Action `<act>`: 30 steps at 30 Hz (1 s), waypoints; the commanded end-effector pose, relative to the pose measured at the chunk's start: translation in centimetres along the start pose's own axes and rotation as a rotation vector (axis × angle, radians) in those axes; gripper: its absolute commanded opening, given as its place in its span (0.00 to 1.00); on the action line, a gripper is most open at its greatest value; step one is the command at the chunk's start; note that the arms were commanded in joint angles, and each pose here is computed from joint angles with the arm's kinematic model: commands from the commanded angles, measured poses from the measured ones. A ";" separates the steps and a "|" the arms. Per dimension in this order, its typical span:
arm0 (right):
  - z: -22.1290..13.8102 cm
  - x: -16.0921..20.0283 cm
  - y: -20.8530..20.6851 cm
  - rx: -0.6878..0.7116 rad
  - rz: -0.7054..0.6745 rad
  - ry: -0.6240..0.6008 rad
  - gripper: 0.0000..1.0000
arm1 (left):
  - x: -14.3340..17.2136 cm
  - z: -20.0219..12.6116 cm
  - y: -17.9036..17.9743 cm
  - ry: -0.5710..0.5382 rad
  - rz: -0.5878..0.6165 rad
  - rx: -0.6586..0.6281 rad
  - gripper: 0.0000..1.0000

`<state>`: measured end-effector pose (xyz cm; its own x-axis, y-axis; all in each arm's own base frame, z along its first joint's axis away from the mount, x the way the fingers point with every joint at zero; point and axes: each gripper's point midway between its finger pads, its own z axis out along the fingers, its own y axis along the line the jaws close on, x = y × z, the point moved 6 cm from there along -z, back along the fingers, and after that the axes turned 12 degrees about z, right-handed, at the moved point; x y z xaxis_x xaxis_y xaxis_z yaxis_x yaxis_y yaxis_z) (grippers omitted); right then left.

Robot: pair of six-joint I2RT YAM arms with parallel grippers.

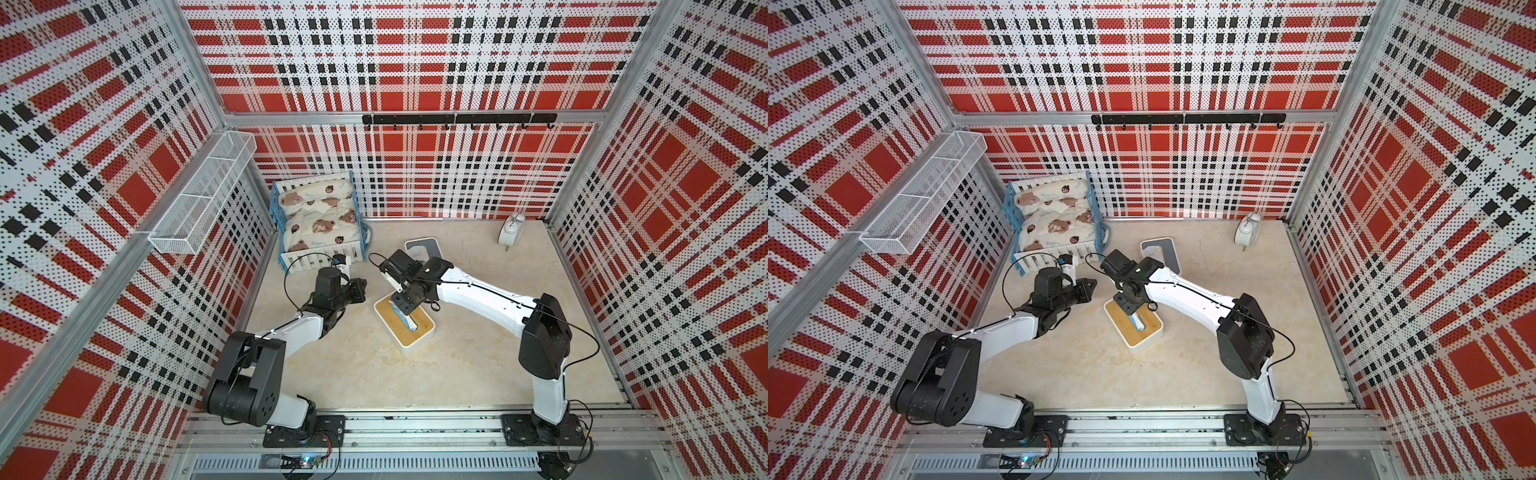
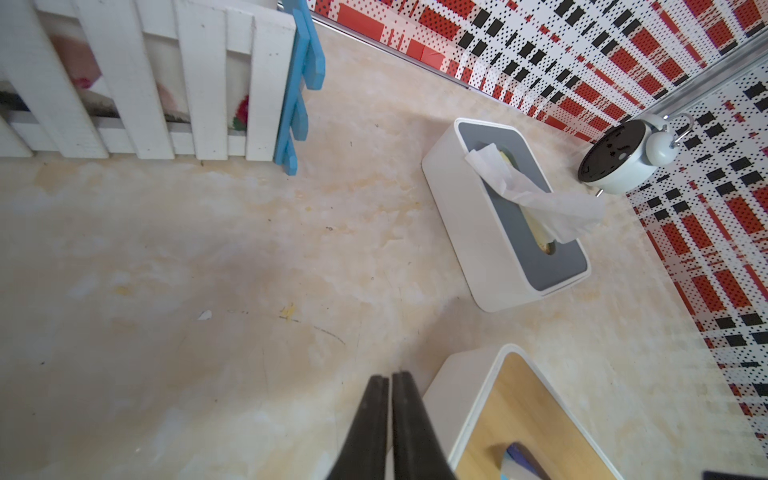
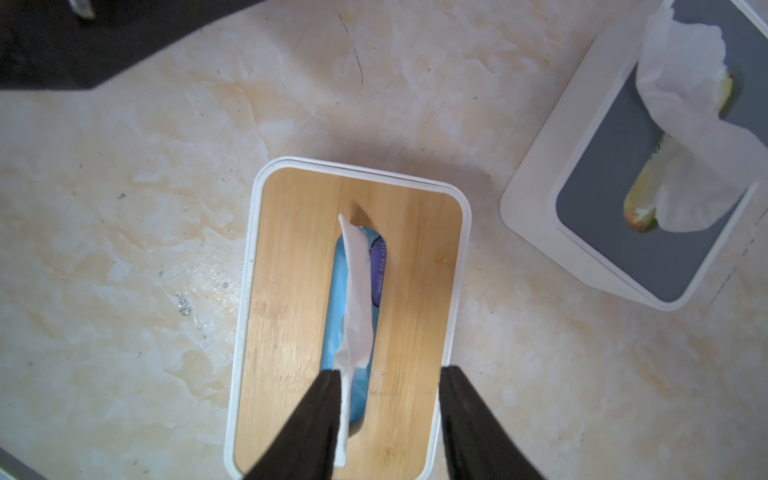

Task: Put the tissue paper into the tissue box
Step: Pull the paper towel from the tissue box, then reset both arms

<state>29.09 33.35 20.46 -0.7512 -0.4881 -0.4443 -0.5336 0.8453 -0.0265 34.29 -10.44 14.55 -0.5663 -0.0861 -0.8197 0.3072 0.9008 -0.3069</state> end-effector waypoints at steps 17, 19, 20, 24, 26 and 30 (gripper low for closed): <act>-10.7 3.3 -18.5 -0.031 0.517 -0.513 0.75 | -4.5 -8.4 2.6 -0.424 -0.029 -0.225 0.27; -11.4 4.2 -20.4 0.000 0.557 -0.566 0.75 | -4.8 -9.2 3.2 -0.457 -0.031 -0.260 0.32; -11.5 4.6 -21.1 0.011 0.569 -0.581 0.75 | -4.9 -9.4 3.5 -0.461 -0.032 -0.269 0.33; -11.6 6.1 -22.7 0.017 0.597 -0.607 0.76 | -4.2 -10.1 4.1 -0.473 -0.025 -0.304 0.36; -11.3 6.7 -23.0 0.036 0.599 -0.614 0.76 | -3.6 -10.5 4.2 -0.480 -0.035 -0.315 0.37; -10.5 8.2 -23.3 0.064 0.609 -0.627 0.76 | -2.2 -11.1 4.3 -0.490 -0.115 -0.294 0.36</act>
<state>31.37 7.66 25.98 -0.5944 0.2332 -0.7696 -0.0493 0.9447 0.3243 28.99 -2.05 20.19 -0.1743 -0.2618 -0.9492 0.0182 0.9630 -0.2689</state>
